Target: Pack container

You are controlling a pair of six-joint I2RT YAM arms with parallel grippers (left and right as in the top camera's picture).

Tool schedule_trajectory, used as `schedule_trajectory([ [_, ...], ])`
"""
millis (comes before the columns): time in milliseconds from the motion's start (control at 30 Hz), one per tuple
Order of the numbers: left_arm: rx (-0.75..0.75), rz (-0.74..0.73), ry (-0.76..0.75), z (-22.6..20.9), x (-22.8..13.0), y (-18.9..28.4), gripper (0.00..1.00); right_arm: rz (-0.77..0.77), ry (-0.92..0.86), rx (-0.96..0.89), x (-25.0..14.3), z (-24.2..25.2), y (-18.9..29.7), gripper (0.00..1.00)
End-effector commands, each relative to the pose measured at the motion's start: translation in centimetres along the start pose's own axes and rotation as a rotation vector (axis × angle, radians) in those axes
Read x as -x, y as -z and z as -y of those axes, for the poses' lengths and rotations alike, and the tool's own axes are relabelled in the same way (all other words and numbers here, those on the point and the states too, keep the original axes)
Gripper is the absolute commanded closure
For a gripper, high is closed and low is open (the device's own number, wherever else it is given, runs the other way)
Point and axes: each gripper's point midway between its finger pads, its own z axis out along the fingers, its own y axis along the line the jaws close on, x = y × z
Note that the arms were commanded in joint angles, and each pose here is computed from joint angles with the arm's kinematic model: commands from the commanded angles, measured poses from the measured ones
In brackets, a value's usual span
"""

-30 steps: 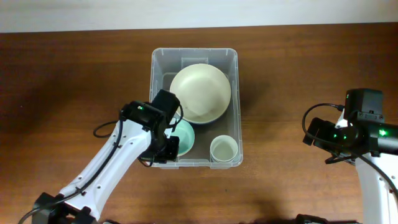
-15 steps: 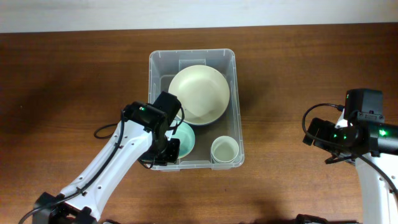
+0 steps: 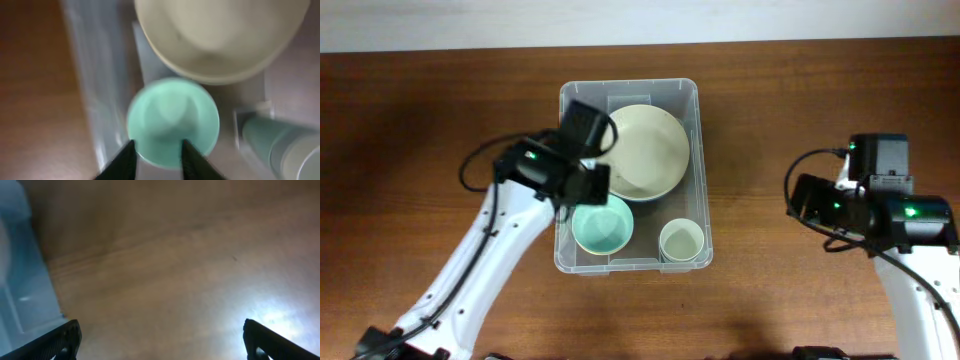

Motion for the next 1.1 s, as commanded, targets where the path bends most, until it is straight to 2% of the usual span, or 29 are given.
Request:
schedule_trajectory([
  [0, 0.077, 0.095, 0.092, -4.1, 3.2, 1.8, 0.58, 0.05, 0.085, 0.029, 1.0, -1.5, -0.1, 0.01],
  [33, 0.086, 0.109, 0.121, -5.1, 3.7, 1.9, 0.51, 0.074, 0.114, 0.041, 1.6, -2.2, -0.2, 0.01],
  [100, 0.112, 0.166, 0.208, -8.2, 5.3, 2.0, 0.27, 0.134, 0.171, 0.068, 3.2, -3.6, -0.5, 0.01],
  [133, 0.12, 0.196, 0.239, -9.4, 6.1, 2.2, 0.19, 0.164, 0.18, 0.08, 4.2, -4.3, -0.9, 0.01],
  [200, 0.137, 0.274, 0.301, -12.0, 7.9, 2.6, 0.05, 0.203, 0.181, 0.094, 6.0, -5.3, -2.1, 0.01],
  [267, 0.127, 0.335, 0.294, -13.4, 9.5, 2.9, 0.01, 0.209, 0.187, 0.095, 6.9, -5.8, -3.6, 0.01],
  [367, 0.073, 0.377, 0.232, -13.8, 11.1, 2.5, 0.01, 0.226, 0.211, 0.094, 8.4, -6.5, -6.1, 0.01],
  [467, 0.099, 0.363, 0.255, -15.2, 11.0, 1.8, 0.01, 0.299, 0.194, 0.052, 10.8, -6.4, -7.3, 0.01],
  [567, 0.105, 0.347, 0.268, -15.8, 10.8, 1.3, 0.01, 0.318, 0.19, 0.038, 11.3, -6.2, -7.3, 0.01],
  [700, 0.111, 0.339, 0.258, -16.2, 10.5, 1.4, 0.01, 0.338, 0.195, 0.042, 11.4, -6.2, -6.3, 0.01],
  [900, 0.093, 0.293, 0.241, -16.7, 8.5, 2.3, 0.01, 0.366, 0.192, 0.052, 10.1, -5.4, -2.0, 0.01],
  [1067, 0.097, 0.33, 0.225, -16.2, 6.7, 4.3, 0.0, 0.446, 0.162, 0.075, 8.4, -4.3, 1.6, 0.01],
])
